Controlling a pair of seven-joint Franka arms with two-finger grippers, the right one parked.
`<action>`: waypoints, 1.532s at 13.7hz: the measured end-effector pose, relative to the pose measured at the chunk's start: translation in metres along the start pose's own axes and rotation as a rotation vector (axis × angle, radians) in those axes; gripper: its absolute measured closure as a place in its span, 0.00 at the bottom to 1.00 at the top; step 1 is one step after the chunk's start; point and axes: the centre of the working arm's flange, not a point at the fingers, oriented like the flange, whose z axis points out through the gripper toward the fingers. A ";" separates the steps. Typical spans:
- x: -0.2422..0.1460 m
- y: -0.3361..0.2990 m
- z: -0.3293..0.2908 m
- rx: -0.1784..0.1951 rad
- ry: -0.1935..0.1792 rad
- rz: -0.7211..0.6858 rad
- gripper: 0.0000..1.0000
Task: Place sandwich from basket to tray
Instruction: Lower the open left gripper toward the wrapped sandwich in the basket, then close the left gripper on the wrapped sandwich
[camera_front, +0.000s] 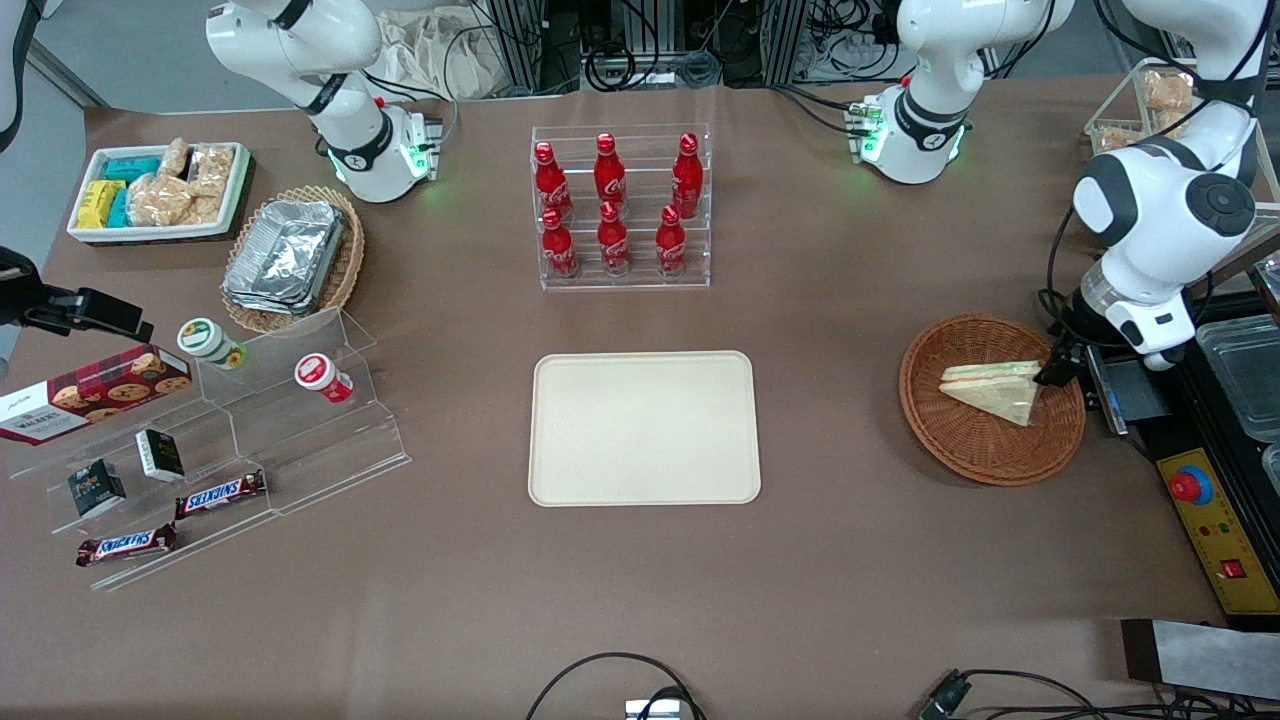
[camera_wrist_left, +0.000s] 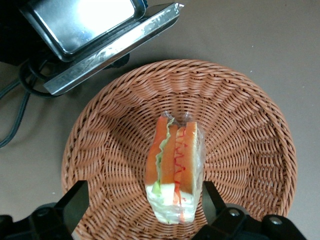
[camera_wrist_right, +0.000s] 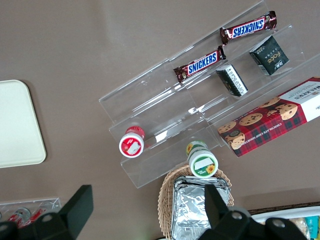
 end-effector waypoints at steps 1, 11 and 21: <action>0.000 0.001 0.006 -0.006 0.002 -0.003 0.00; -0.014 0.012 0.037 -0.021 0.003 -0.023 0.00; -0.020 0.015 0.049 -0.019 0.001 -0.017 0.55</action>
